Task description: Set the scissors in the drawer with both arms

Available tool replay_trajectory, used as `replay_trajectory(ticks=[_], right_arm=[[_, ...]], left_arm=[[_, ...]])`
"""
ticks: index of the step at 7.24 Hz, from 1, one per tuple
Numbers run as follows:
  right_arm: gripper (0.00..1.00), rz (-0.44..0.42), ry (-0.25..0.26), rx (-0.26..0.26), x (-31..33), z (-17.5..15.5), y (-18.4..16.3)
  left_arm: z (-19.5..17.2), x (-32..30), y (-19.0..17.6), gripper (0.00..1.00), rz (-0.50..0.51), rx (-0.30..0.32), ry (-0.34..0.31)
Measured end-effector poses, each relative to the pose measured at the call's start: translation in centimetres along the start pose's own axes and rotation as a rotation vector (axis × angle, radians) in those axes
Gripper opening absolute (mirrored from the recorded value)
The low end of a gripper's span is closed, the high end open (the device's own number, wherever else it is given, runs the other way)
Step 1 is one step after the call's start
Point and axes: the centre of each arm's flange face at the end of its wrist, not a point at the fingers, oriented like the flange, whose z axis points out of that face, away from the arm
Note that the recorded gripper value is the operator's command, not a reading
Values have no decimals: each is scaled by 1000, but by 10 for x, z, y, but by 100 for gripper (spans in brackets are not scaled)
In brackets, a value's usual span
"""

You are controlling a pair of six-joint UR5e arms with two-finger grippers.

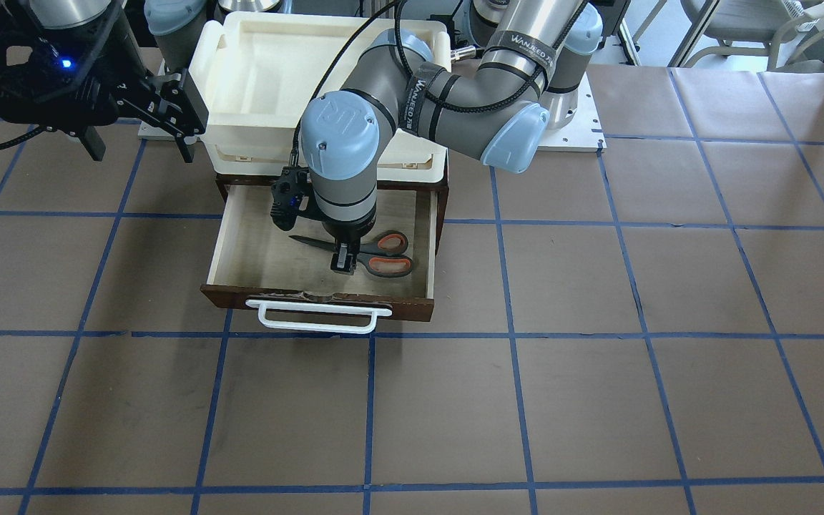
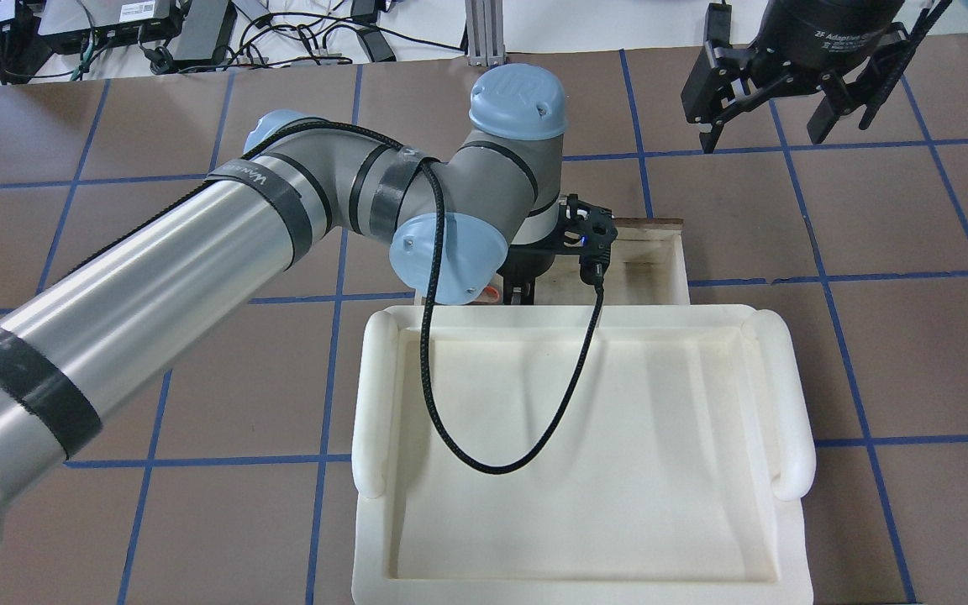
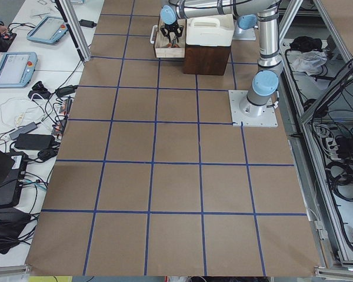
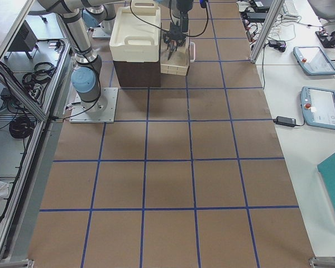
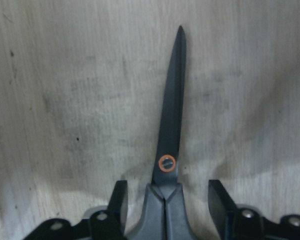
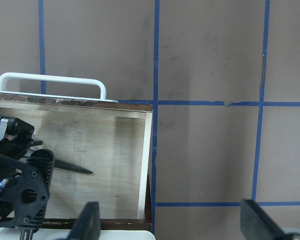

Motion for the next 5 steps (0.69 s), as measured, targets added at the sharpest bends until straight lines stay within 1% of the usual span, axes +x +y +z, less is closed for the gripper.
replay_trajectory(ticks=[2, 4, 5], right_arm=[[100, -1, 6, 1, 1, -1, 1], [100, -4, 5, 4, 0, -2, 2], [100, -4, 4, 5, 0, -3, 2]], left_arm=[[-11, 2, 0, 97, -11, 6, -15], [-39, 6, 6, 97, -50, 20, -39], [-60, 6, 10, 97, -83, 33, -56]])
